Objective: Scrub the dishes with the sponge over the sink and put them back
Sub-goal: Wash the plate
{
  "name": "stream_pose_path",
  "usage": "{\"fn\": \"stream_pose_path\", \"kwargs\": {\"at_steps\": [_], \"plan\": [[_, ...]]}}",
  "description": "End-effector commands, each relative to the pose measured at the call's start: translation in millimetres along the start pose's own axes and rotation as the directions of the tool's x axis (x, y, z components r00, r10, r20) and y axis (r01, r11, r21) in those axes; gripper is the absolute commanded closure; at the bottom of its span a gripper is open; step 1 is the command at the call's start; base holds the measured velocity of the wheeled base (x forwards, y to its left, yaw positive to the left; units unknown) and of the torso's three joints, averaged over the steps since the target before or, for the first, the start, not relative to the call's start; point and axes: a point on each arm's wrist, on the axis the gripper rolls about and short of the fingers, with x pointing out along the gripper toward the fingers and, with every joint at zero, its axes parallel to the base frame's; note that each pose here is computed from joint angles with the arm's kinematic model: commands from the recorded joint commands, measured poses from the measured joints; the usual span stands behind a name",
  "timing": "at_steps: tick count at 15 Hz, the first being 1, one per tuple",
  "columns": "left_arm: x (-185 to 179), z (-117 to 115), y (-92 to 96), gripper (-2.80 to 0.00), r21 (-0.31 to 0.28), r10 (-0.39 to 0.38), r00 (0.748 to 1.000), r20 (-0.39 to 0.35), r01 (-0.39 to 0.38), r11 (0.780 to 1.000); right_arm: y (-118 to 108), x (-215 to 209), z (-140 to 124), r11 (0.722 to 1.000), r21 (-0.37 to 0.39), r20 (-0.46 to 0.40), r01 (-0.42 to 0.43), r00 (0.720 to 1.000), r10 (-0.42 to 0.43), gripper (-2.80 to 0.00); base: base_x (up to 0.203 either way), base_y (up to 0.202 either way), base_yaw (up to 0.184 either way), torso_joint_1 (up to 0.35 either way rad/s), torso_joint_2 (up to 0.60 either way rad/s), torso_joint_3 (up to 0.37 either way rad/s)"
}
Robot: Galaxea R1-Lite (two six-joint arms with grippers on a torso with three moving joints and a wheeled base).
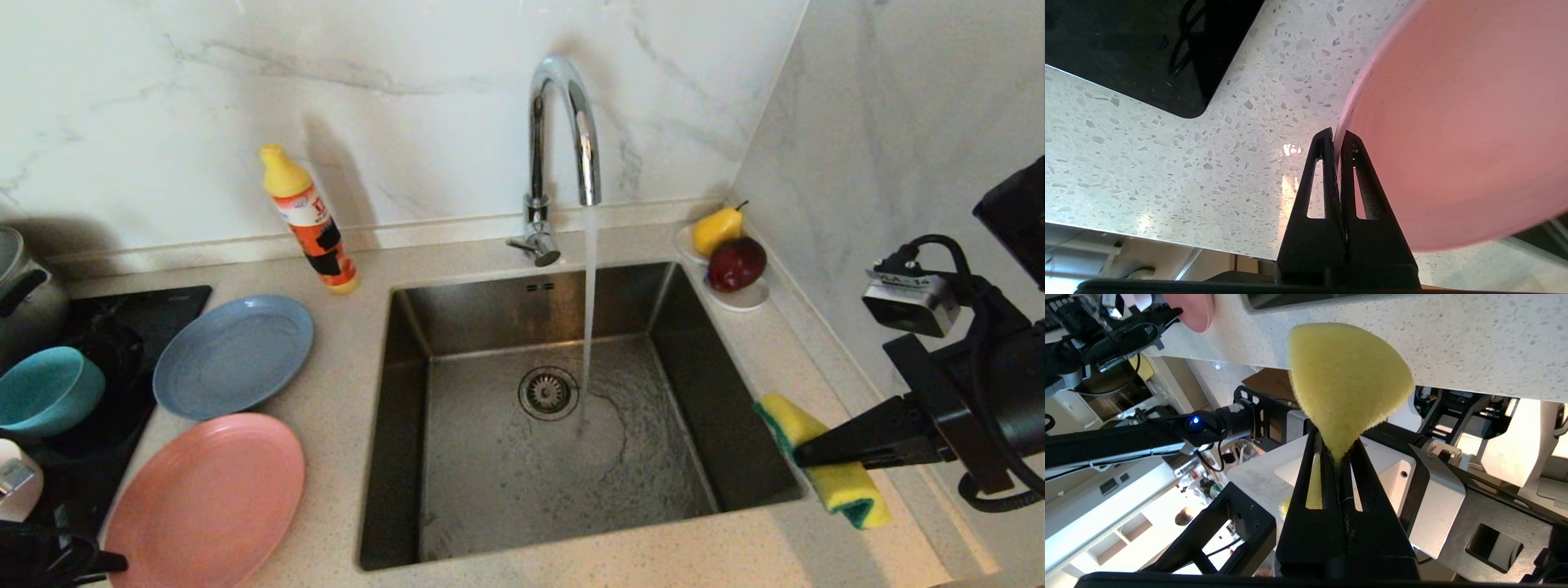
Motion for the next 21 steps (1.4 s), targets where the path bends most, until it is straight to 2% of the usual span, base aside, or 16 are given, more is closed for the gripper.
{"fn": "stream_pose_path", "kwargs": {"at_steps": [1, 5, 7, 10, 13, 16, 18, 21], "plan": [[-1, 0, -0.2, 0.00, -0.001, 0.000, 1.000, 0.001, 0.000, 1.000, -1, 2, 0, 1.000, 0.009, -0.011, 0.001, 1.000, -0.001, 0.00, 0.000, 0.000, 0.000, 0.000, 0.00, 0.000], [-2, -3, -0.3, 0.00, 0.001, 0.001, 1.000, -0.005, -0.001, 1.000, -1, 3, 1, 1.000, 0.012, -0.014, 0.003, 1.000, -0.003, 0.00, 0.000, 0.000, 0.000, 0.000, 0.00, 0.000], [-10, -10, -3.6, 0.00, 0.027, -0.001, 1.000, 0.015, 0.000, 1.000, -2, 3, 1, 1.000, 0.013, -0.015, 0.004, 1.000, -0.004, 0.00, 0.000, 0.000, 0.000, 0.000, 0.00, 0.000], [-32, -24, -14.3, 0.00, 0.085, -0.014, 0.997, 0.071, 0.008, 0.996, 0, 1, 0, 1.000, 0.006, -0.010, -0.001, 1.000, 0.001, 0.00, 0.000, 0.000, 0.000, 0.000, 0.00, 0.000], [-63, -47, -28.4, 0.00, 0.198, -0.065, 0.994, 0.086, 0.047, 0.979, 1, -1, -1, 1.000, 0.001, -0.005, -0.005, 1.000, 0.005, 0.00, 0.000, 0.000, 0.000, 0.000, 0.00, 0.000], [-98, -75, -44.9, 0.00, 0.318, -0.133, 0.987, 0.086, 0.100, 0.943, 2, -2, -3, 1.000, -0.005, -0.002, -0.009, 1.000, 0.009, 0.00, 0.000, 0.000, 0.000, 0.000, 0.00, 0.000], [-116, -90, -54.8, 0.00, 0.410, -0.186, 0.980, 0.071, 0.141, 0.901, 3, -6, -6, 1.000, -0.009, 0.005, -0.013, 1.000, 0.013, 0.00, 0.000, 0.000, 0.000, 0.000, 0.00, 0.000], [-121, -96, -69.3, 0.00, 0.505, -0.243, 0.970, 0.011, 0.205, 0.839, 5, -14, -10, 0.999, -0.020, 0.032, -0.024, 0.999, 0.025, 0.00, 0.000, 0.000, 0.000, 0.000, 0.00, 0.000]]}}
